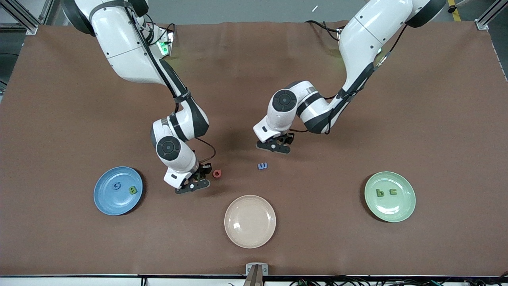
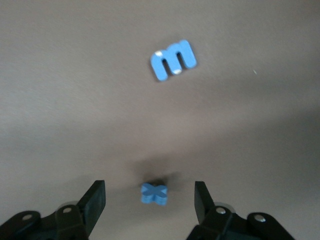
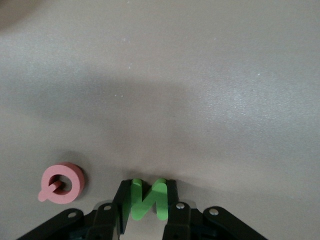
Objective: Sort uppercase to blue plate, lowercase to green plate
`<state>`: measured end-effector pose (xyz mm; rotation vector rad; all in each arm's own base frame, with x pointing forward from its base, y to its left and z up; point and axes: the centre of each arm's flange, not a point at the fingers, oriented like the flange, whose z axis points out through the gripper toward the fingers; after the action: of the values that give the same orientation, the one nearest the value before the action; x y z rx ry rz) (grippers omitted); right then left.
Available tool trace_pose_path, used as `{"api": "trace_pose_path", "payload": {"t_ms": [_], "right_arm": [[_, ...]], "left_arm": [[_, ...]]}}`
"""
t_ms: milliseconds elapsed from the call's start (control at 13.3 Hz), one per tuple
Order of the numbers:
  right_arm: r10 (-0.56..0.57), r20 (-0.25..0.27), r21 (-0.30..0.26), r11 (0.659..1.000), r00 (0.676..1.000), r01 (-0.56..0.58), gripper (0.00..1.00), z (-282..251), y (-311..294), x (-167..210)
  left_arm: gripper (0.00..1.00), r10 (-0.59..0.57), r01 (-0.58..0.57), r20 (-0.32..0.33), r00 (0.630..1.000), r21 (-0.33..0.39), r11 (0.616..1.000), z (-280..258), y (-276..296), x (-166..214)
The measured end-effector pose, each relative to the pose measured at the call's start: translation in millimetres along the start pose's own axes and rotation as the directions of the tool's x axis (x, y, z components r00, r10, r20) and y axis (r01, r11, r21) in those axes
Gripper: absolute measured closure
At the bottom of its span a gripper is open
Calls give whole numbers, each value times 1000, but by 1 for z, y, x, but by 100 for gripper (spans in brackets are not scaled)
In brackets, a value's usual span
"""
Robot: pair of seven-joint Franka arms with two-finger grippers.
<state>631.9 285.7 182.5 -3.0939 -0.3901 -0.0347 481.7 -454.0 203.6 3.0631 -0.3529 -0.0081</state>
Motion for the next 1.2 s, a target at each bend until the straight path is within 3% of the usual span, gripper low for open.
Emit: {"api": "trace_pose_path", "payload": {"t_ms": [301, 601, 676, 977, 1202], "right_arm": [[73, -49, -5, 997, 996, -74, 67, -33, 53, 19], [110, -55, -15, 994, 992, -111, 67, -66, 148, 29], [99, -53, -19, 995, 994, -100, 67, -65, 172, 27], [14, -22, -28, 1000, 1000, -14, 67, -62, 263, 10], [-43, 44, -10, 999, 998, 43, 67, -55, 305, -8]], "left_arm": [[26, 9, -9, 15, 1000, -2, 1000, 11, 5, -6], [30, 13, -13, 26, 1000, -1, 1000, 18, 7, -9], [37, 13, -13, 29, 999, -1, 1000, 20, 7, -9], [46, 11, -11, 29, 1000, 0, 1000, 21, 6, -9], [49, 6, -6, 26, 1000, 2, 1000, 21, 2, -7]]}}
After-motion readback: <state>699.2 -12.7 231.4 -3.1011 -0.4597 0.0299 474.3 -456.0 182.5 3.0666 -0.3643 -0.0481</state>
